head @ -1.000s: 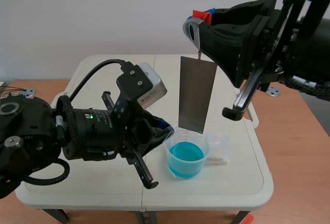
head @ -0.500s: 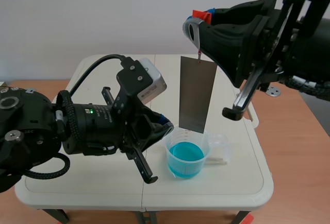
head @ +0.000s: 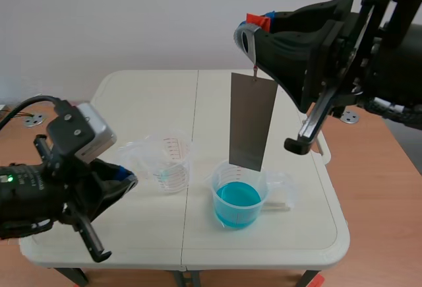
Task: Hold the metal plate by the orange handle, dip it into the blue solution, take it out and point at it, then put the plate back in the beaker on the left.
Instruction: 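Lower the plate into the blue solution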
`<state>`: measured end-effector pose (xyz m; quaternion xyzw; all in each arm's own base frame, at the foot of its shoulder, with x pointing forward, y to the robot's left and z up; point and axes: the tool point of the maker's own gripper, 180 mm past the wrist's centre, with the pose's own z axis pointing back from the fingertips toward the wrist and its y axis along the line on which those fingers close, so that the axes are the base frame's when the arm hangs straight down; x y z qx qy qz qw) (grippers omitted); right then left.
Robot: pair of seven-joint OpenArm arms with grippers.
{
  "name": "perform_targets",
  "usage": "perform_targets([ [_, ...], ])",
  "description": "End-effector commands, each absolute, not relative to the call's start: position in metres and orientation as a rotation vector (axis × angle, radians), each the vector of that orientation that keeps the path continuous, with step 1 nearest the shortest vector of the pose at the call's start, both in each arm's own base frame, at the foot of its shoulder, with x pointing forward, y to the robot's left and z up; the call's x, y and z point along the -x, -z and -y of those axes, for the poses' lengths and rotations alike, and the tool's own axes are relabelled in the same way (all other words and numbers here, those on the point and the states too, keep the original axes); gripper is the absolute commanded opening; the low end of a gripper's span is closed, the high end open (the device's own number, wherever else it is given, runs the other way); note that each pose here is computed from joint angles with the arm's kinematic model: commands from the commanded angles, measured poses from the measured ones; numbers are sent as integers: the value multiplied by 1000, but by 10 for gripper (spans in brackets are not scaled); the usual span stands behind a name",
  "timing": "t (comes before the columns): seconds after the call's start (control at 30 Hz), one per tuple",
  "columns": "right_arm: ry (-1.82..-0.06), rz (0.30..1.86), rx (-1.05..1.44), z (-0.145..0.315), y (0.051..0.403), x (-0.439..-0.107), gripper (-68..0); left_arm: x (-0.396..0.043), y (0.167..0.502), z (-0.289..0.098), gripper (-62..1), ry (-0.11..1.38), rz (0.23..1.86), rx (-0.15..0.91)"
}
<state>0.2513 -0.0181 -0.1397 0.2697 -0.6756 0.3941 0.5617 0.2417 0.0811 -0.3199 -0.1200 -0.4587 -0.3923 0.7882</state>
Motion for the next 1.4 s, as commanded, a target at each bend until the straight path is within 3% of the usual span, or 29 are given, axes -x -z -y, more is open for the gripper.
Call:
perform_targets([
  [0.0,-933,1626,-641,19,129,-251,-662,-234,320,-92,-592,828,984,242],
  [0.47,-867,1586,-646,29,146,-261,-662,-161,355,-218,-592,628,767,-83],
  [0.83,-829,1576,-682,30,158,-267,-662,-79,379,-227,-592,624,548,-34],
  [1.37,-735,1519,-723,24,189,-285,-662,-72,381,-227,-593,623,525,-30],
])
